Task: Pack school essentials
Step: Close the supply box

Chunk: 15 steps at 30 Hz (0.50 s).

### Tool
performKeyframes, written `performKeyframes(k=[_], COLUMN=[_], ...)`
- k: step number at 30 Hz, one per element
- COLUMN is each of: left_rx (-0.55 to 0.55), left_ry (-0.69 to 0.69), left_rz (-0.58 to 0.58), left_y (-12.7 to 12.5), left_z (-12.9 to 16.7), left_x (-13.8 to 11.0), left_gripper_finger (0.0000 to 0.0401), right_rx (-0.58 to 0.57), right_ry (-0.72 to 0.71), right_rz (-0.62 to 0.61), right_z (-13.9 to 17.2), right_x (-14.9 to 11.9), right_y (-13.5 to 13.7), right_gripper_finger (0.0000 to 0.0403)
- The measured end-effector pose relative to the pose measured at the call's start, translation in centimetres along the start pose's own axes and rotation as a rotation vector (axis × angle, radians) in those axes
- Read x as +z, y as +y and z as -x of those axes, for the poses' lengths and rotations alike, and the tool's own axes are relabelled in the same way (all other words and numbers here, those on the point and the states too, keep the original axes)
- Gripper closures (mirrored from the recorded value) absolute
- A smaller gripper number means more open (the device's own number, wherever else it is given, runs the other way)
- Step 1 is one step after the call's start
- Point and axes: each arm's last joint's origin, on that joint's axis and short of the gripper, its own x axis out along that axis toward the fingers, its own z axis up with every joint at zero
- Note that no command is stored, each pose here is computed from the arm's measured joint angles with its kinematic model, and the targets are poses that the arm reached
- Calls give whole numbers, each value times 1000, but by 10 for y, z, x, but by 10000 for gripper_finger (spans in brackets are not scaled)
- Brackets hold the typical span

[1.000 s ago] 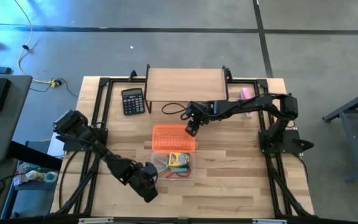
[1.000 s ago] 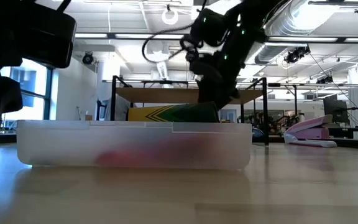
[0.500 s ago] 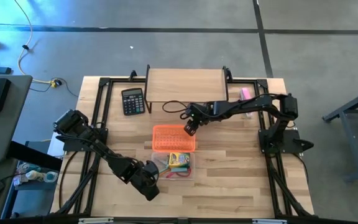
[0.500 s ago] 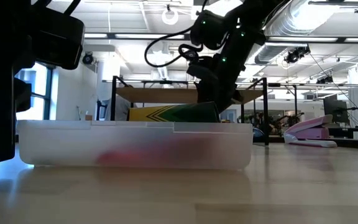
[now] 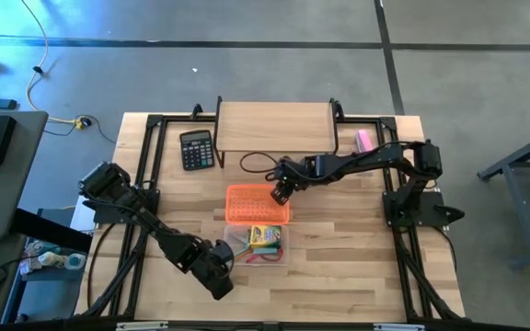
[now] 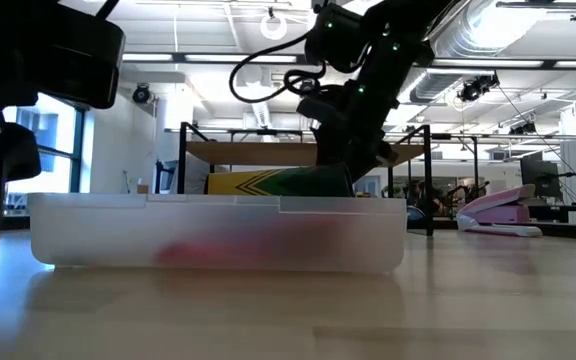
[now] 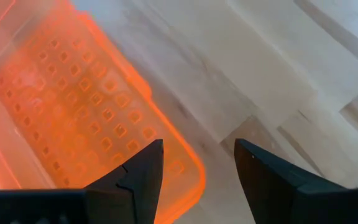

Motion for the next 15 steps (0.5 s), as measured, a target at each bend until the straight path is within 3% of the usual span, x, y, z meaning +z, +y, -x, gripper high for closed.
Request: performKeyframes(k=[8, 15], left_rx=[12, 36], left_ry=[13, 20], left_rz=[-40, -75], left_y=[0, 3], left_z=[1, 1], left_x=[-4, -5], left_gripper_finger=[284, 284], right_rx=[-4, -3], right_ry=[-20, 51], right_rz=[-25, -2], right_z=[-3, -18], right_x=[1, -9], right_y=[1, 5], right_gripper_finger=[214, 215])
